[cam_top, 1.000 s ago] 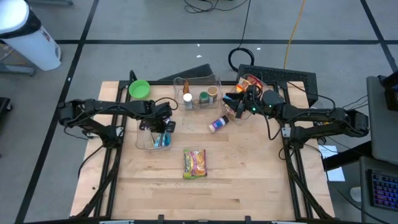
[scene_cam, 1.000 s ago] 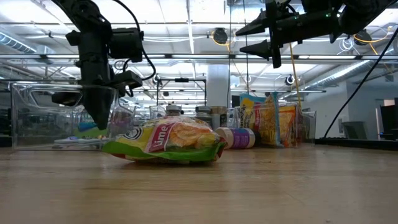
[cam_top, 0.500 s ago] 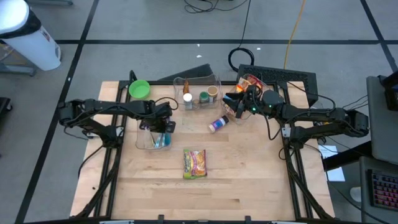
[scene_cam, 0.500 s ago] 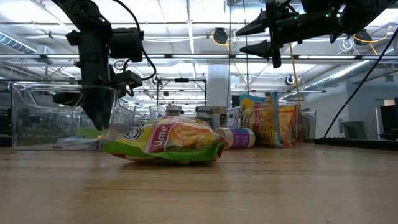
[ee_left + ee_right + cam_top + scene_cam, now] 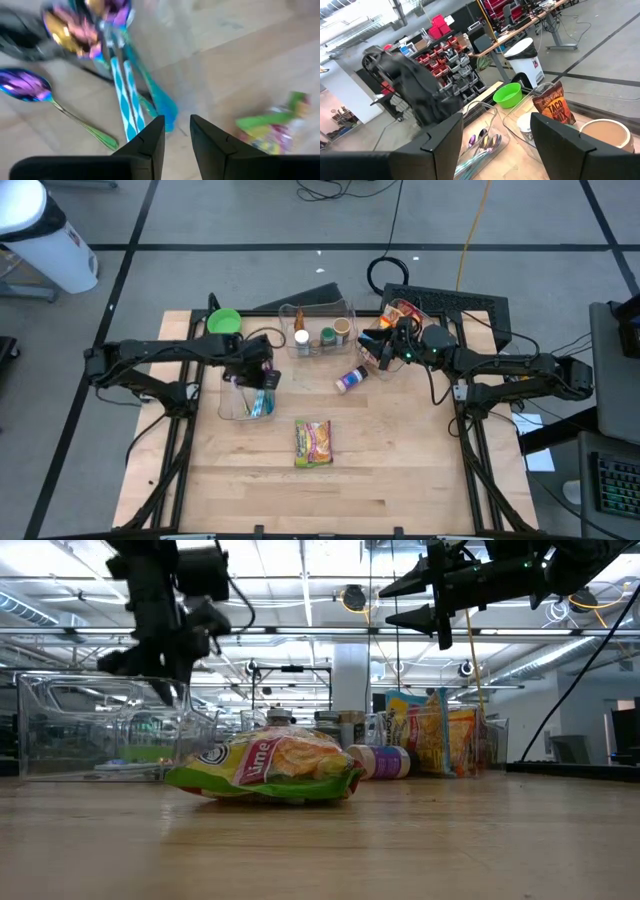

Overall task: Pick & Place Food Item
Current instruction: Put the green noodle pack into the right transparent bin

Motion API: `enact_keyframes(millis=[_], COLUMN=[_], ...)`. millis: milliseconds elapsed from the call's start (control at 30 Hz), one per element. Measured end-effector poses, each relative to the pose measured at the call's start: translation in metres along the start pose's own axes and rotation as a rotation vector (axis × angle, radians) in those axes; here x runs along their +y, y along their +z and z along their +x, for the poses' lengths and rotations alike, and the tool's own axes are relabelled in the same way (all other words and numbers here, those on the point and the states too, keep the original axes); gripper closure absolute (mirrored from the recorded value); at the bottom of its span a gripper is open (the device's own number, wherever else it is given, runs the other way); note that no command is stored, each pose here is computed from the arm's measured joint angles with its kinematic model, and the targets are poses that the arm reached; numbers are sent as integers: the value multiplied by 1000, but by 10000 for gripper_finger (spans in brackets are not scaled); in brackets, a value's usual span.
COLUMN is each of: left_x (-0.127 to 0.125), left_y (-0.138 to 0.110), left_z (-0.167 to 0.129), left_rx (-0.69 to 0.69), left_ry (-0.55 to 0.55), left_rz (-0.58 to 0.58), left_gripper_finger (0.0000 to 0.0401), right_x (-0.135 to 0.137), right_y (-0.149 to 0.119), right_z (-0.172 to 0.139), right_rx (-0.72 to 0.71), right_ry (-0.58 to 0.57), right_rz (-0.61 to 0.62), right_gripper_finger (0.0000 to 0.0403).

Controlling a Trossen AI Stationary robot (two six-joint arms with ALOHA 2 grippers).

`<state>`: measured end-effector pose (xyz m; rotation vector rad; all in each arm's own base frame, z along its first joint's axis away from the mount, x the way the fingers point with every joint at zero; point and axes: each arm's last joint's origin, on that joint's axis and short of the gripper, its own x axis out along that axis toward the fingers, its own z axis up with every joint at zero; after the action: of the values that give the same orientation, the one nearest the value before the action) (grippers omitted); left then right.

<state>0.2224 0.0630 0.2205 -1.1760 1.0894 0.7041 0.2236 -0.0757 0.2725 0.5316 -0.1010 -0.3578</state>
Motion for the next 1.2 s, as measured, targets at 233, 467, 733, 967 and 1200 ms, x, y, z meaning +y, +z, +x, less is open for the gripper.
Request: enact_keyframes(millis=[233, 467, 733, 967, 1200], left_x=[-19, -20, -23, -48, -74], left_y=[-3, -15, -28, -35, -35], left_z=[-66, -109, -101, -82, -65], left_rx=[-110, -320, -485, -667, -744], left_ry=[-117, -266, -623, -1015, -1172], left_rz=[167, 415, 702, 734, 784], left_gripper_finger=[304, 304, 304, 304, 304], right_x=[0, 1, 13, 29, 37], right_y=[0, 1, -4, -13, -13], right_z=[0, 0, -1, -4, -4], right_rx=[-1, -14, 9, 50, -21], right_ry=[1, 9, 83, 153, 146], right_rz=[1, 54, 58, 48, 55], right_gripper_finger=[179, 179, 179, 179, 179])
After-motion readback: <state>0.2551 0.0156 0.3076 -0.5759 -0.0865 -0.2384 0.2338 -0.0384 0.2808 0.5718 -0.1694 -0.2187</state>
